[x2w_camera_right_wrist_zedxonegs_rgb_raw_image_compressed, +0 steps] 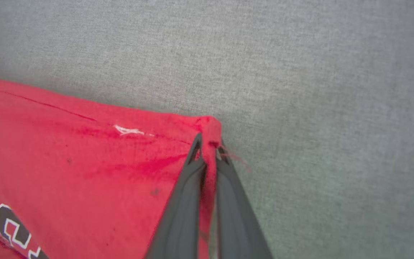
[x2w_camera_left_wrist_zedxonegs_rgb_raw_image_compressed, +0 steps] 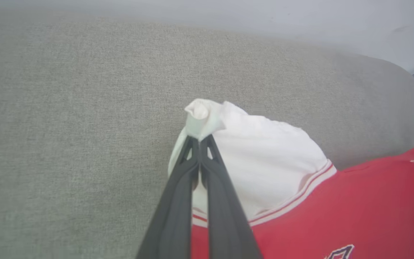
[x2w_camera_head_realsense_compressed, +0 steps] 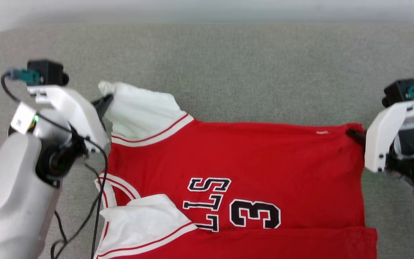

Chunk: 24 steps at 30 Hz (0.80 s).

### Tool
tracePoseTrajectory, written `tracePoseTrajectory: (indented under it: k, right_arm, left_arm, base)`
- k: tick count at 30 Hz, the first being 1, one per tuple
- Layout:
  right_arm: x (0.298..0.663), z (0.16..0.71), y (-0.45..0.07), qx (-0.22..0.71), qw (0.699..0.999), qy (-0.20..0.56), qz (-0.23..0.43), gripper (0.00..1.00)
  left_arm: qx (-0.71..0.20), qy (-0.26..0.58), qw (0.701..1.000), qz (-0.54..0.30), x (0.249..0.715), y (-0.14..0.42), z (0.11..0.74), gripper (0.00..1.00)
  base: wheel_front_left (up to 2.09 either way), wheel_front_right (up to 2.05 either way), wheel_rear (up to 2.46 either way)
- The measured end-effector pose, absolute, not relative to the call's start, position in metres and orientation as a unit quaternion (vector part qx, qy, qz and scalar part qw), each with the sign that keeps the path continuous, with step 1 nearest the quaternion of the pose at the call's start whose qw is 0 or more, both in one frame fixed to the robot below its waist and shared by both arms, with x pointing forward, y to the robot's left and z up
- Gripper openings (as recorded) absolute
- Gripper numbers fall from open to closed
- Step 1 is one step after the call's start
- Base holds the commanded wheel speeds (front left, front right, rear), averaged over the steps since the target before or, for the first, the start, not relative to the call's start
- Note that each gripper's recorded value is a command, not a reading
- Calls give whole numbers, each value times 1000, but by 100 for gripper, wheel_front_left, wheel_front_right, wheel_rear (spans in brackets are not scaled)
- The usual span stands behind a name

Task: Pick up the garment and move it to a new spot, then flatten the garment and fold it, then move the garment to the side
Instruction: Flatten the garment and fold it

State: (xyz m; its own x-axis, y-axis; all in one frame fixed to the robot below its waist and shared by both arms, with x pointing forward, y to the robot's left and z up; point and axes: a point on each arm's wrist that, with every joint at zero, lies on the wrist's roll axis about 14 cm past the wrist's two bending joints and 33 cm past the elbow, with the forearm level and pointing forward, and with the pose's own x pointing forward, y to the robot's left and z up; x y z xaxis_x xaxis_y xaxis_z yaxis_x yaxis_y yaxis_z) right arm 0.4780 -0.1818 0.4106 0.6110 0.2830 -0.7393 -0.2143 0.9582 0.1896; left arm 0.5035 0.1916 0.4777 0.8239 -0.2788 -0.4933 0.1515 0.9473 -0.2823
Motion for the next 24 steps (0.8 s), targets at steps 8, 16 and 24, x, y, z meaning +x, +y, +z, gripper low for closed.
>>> tracePoseTrajectory:
  k: [8,16,24]
  right_arm:
    - [427,417,-186,60,911,386,132,0]
    - [371,404,-192,99,911,384,109,0]
    - [324,382,-193,143,903,398,77,5]
  left_arm:
    - [-175,266,945,-68,436,205,467,0]
    - [-229,307,924,-21,356,209,431,0]
    - [-274,359,892,19,294,206,393,0]
  base:
    - [0,0,0]
    - [0,0,0]
    - [0,0,0]
